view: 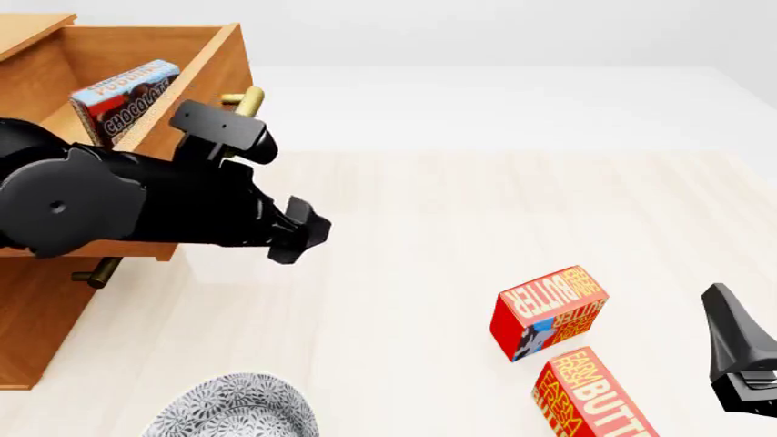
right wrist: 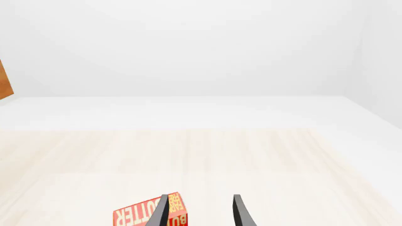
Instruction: Put the chocolate pudding in the top drawer of the cabinet and close it.
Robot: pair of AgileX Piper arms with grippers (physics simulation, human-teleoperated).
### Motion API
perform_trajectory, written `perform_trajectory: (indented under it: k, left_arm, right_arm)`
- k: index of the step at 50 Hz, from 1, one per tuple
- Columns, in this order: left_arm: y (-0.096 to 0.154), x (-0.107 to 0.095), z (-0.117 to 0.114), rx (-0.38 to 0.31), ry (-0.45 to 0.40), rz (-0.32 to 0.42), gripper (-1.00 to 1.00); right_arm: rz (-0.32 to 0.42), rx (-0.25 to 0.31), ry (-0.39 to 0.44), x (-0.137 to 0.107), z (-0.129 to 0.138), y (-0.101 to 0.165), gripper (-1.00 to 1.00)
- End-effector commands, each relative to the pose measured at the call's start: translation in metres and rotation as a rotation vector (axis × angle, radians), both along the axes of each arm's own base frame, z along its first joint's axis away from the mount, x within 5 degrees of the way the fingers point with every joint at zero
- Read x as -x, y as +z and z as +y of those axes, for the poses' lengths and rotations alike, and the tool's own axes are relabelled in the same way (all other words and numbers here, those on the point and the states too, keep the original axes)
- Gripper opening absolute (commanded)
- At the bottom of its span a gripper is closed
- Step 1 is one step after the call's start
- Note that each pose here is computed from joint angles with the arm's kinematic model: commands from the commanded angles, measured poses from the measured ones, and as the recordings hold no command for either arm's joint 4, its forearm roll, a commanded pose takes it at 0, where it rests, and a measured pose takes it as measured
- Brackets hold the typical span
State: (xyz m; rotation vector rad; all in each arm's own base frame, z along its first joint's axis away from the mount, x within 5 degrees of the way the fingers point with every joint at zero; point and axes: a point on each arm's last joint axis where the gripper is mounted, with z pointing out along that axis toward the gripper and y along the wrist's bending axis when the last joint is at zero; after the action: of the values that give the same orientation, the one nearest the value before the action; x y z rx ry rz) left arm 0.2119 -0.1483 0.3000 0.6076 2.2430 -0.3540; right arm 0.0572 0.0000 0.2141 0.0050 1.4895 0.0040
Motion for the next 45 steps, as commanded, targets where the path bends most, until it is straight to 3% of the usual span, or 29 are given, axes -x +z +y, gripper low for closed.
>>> perform_trajectory:
  k: [1,22,45]
  left_arm:
    - [-0.004,-0.005,0.005,0.02,0.057,0.027,1.0]
    - [-0.003,-0.01,0.018,0.029,0.11,0.019,1.0]
    - [-0.006,-0.008,0.045,-0.017,0.145,-0.031,1.0]
  right_arm:
    - [0.0,0.0,0.0,0.0,0.0,0.0,1.0]
    - [0.0,0.0,0.0,0.0,0.0,0.0,1.0]
    - [0.0,0.0,0.0,0.0,0.0,0.0,1.0]
